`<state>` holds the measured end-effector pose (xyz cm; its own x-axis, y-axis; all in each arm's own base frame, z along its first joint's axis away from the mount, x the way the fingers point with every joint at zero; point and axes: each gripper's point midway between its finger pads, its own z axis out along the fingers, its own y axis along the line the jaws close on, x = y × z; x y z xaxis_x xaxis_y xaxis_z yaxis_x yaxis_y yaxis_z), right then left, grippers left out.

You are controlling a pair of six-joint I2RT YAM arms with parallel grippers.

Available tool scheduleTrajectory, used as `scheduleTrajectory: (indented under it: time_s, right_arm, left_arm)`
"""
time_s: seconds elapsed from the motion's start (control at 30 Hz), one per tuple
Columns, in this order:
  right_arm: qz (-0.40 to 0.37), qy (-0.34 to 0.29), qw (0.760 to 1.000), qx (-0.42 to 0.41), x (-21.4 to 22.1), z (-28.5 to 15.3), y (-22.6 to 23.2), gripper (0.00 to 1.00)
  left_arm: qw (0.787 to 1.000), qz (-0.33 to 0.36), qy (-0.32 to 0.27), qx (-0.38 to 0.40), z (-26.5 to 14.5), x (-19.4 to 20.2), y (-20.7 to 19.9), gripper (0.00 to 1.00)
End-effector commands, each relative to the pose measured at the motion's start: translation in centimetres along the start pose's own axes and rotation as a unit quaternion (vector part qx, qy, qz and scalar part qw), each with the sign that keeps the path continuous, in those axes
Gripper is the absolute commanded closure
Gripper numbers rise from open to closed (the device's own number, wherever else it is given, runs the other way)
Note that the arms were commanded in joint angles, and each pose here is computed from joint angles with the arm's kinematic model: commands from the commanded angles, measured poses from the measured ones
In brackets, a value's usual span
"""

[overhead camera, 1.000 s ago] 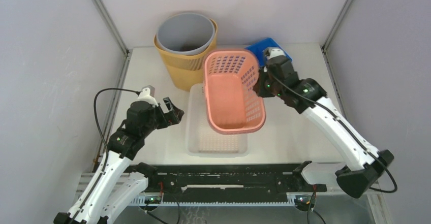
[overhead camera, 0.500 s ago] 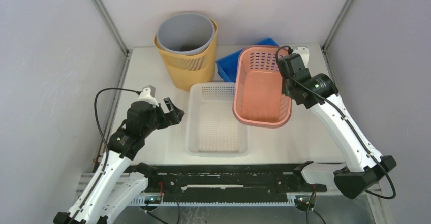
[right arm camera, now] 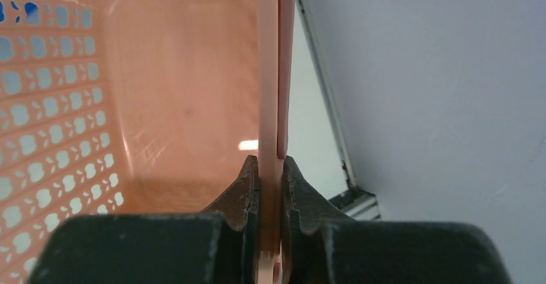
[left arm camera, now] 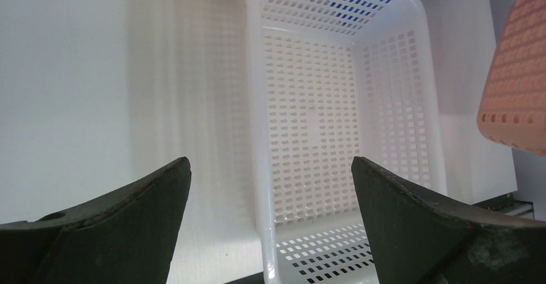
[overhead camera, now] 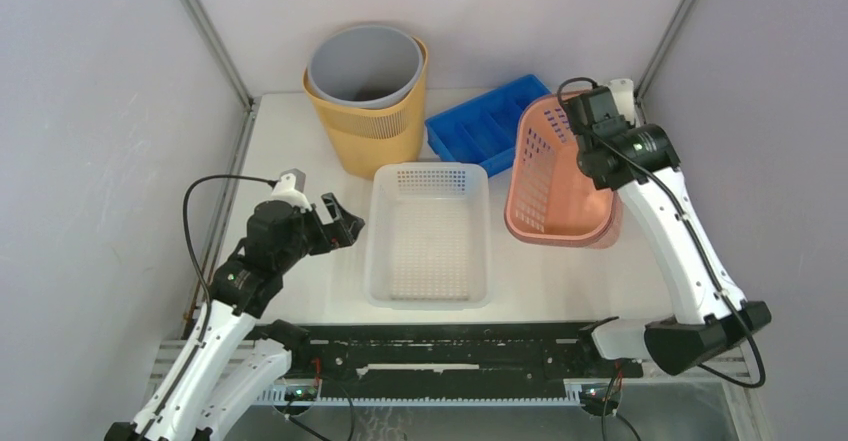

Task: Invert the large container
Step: Move the container to the center of the board, then place the container at the center of the board.

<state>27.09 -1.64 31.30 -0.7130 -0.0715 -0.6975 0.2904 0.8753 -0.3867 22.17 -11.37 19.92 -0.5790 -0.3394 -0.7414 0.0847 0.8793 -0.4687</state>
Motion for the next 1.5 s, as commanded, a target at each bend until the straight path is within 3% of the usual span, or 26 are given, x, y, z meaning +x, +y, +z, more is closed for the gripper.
scheduleTrajectory:
  time_s: [0.0, 0.2, 0.37, 0.5, 0.63, 0.87, 1.3, 1.47]
  right_arm:
    - [-0.031, 0.001, 0.999, 0.045, -0.4, 0.5, -0.5, 1.00]
    - [-0.020, -0.008, 0.999, 0.027, -0.4, 0.5, -0.1, 1.00]
    - [0.003, -0.005, 0.997, -0.076, 0.7, 0.9, 3.3, 1.00]
    - [-0.001, 0.023, 0.993, -0.120, 2.7, 1.9, 5.9, 1.00]
    - [0.004, 0.031, 0.986, -0.164, 4.0, 2.4, 8.1, 1.00]
    - [0.032, 0.063, 0.958, -0.279, 5.6, 1.6, 13.6, 1.00]
    - [0.093, 0.073, 0.906, -0.407, 6.3, -1.8, 27.4, 1.00]
    - [0.106, 0.075, 0.897, -0.423, 6.2, -2.8, 31.2, 1.00]
  left_arm:
    - [0.998, 0.013, -0.038, 0.044, -1.0, -2.5, -2.3, 0.00]
    - [0.998, 0.013, -0.036, 0.044, -0.9, -2.3, -2.3, 0.00]
    - [0.998, 0.006, -0.036, 0.044, -1.1, -2.6, -2.5, 0.00]
    - [0.993, -0.020, -0.037, 0.109, -2.5, -3.5, -5.5, 0.00]
    - [0.991, -0.019, -0.048, 0.121, -3.1, -4.8, -6.8, 0.00]
    - [0.993, -0.016, -0.043, 0.110, -3.1, -4.9, -6.7, 0.00]
    - [0.995, -0.012, -0.055, 0.079, -4.7, -5.3, -5.5, 0.00]
    - [0.996, -0.012, -0.059, 0.071, -5.1, -5.4, -5.2, 0.00]
